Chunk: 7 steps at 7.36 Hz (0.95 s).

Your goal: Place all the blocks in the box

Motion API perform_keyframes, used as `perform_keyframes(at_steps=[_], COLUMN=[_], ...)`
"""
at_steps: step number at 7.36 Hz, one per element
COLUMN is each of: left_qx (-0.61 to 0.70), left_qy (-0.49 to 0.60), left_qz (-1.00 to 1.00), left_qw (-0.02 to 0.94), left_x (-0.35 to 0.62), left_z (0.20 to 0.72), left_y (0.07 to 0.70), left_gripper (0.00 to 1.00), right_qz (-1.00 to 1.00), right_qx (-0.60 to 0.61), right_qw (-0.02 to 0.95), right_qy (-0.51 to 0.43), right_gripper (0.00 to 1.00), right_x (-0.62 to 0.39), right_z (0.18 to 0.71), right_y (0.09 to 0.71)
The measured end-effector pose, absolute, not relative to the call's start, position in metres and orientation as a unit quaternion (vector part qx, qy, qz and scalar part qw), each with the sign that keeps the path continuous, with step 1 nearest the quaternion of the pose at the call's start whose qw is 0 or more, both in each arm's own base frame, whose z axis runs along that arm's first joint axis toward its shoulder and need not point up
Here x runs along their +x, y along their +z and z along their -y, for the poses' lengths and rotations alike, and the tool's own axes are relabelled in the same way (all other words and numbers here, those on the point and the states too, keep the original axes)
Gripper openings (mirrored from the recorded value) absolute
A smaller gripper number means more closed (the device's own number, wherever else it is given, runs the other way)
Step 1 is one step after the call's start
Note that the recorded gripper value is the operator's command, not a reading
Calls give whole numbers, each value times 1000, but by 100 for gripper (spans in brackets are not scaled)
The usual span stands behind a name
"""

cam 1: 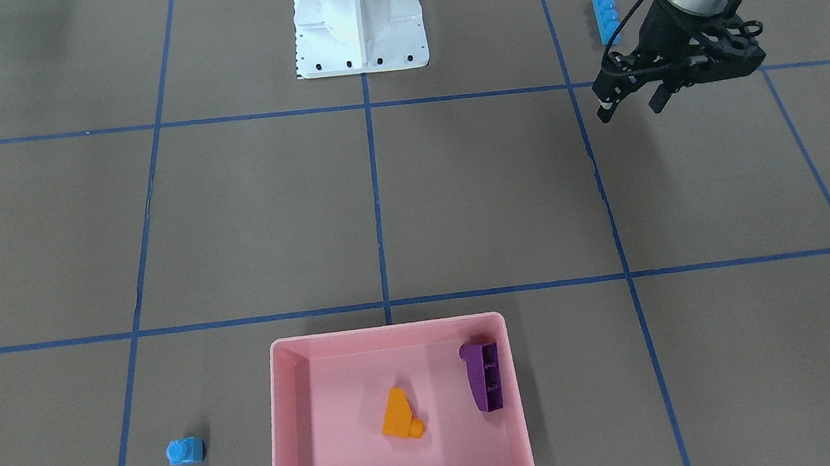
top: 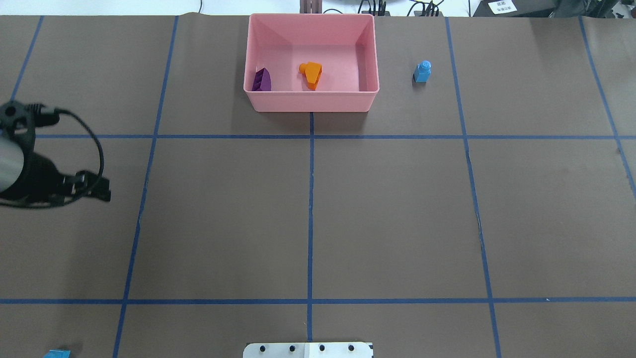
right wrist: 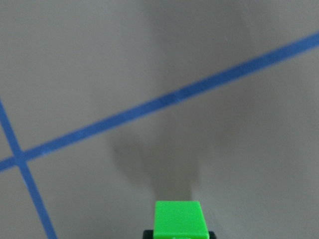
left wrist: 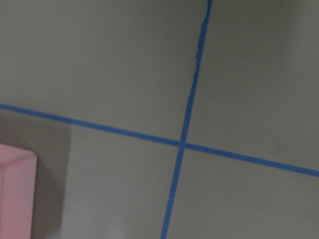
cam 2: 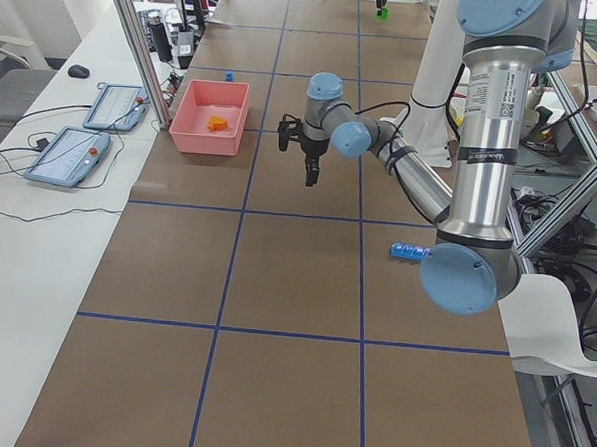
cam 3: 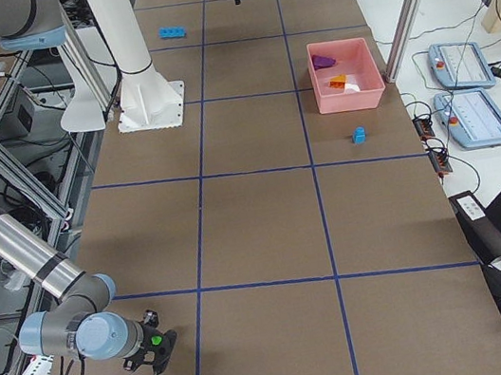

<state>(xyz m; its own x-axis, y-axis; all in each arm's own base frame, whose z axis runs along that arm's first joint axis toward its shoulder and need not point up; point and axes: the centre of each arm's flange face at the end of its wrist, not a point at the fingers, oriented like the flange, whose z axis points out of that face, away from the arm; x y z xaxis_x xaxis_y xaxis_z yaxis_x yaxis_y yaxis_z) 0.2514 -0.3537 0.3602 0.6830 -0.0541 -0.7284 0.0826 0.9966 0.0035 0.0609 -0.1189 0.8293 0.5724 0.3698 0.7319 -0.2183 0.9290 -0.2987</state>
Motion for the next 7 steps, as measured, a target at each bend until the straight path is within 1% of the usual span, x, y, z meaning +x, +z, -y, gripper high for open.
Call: perform_keyframes(at_steps=[1, 2, 3, 5, 6, 7], left_qx=[10, 10, 9, -13, -34, -49], left_qy=[3, 37, 65, 95, 103, 109], left_qz=[-363, -340, -333, -344, -348, -353], left_qw=[932, 940, 941, 934, 931, 928], left_x=[261, 270, 270, 268, 281, 297], left_z=[317, 288, 264, 223, 207, 194], left_y=[386, 404, 423, 459, 475, 498], left_gripper=[100, 100, 100, 100, 100, 99], right_qz=[432, 433, 434, 435, 437, 440], right_qx=[-75, -63, -55, -48, -47, -45], right_qw=[884, 887, 888, 892, 892, 891], right_qy=[160, 149, 139, 115, 106, 101], right_gripper=[0, 0, 0, 0, 0, 0], right_x=[61, 58, 52, 19, -10, -47], right_z=[167, 231, 309, 467, 525, 567], right_y=[803, 765, 720, 606, 544, 483])
